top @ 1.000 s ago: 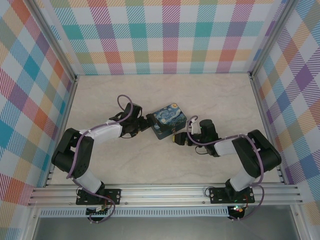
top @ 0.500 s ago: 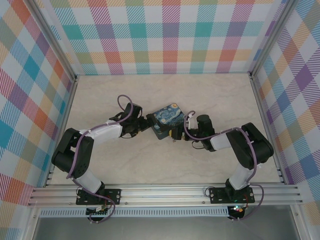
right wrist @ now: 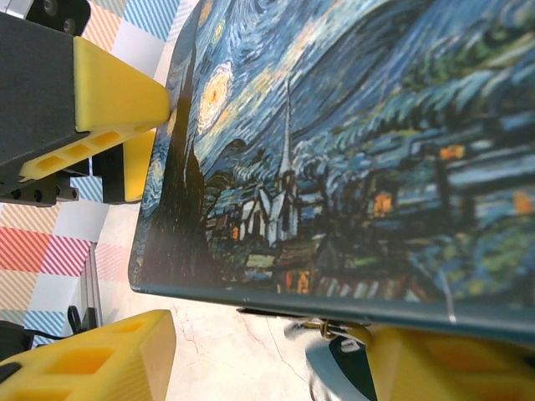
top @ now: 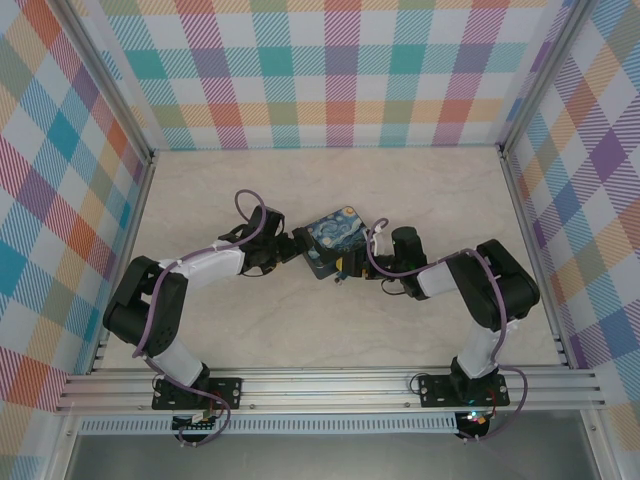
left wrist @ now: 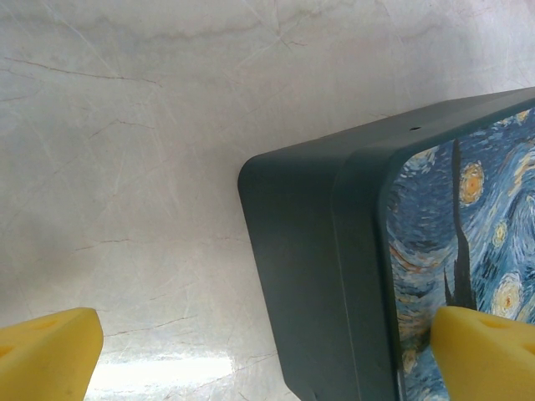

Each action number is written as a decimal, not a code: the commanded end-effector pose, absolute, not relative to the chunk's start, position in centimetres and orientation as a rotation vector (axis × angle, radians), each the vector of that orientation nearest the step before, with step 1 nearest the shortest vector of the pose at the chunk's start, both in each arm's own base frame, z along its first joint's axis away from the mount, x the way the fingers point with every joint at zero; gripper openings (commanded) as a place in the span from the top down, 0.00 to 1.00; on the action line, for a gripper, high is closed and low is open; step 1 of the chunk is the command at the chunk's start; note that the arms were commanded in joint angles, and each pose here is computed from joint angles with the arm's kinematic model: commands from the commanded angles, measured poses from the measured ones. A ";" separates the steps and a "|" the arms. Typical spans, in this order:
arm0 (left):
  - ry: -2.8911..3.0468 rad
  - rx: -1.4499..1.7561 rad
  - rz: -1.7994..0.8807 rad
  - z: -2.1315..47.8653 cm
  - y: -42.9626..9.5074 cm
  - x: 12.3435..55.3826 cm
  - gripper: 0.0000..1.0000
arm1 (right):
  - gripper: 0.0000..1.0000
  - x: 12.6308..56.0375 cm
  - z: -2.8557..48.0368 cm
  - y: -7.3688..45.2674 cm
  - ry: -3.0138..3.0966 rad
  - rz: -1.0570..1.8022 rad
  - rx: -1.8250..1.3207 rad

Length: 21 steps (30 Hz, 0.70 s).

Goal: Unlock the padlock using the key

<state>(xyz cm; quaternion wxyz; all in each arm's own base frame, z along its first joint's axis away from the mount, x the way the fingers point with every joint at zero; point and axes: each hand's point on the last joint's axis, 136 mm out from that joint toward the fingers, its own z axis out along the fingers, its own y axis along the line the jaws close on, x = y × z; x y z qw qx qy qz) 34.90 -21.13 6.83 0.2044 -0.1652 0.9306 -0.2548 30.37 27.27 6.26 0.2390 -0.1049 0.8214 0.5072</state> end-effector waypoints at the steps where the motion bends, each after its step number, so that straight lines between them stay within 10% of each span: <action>1: 2.697 -0.444 -0.635 4.9 -20.6 32.6 0.00 | 0.41 30.4 7.1 27.7 2.204 1.441 -0.321; 21: 2.701 -0.449 -0.612 4.6 -20.3 32.5 0.00 | 0.69 29.9 6.8 27.2 2.206 1.429 -0.324</action>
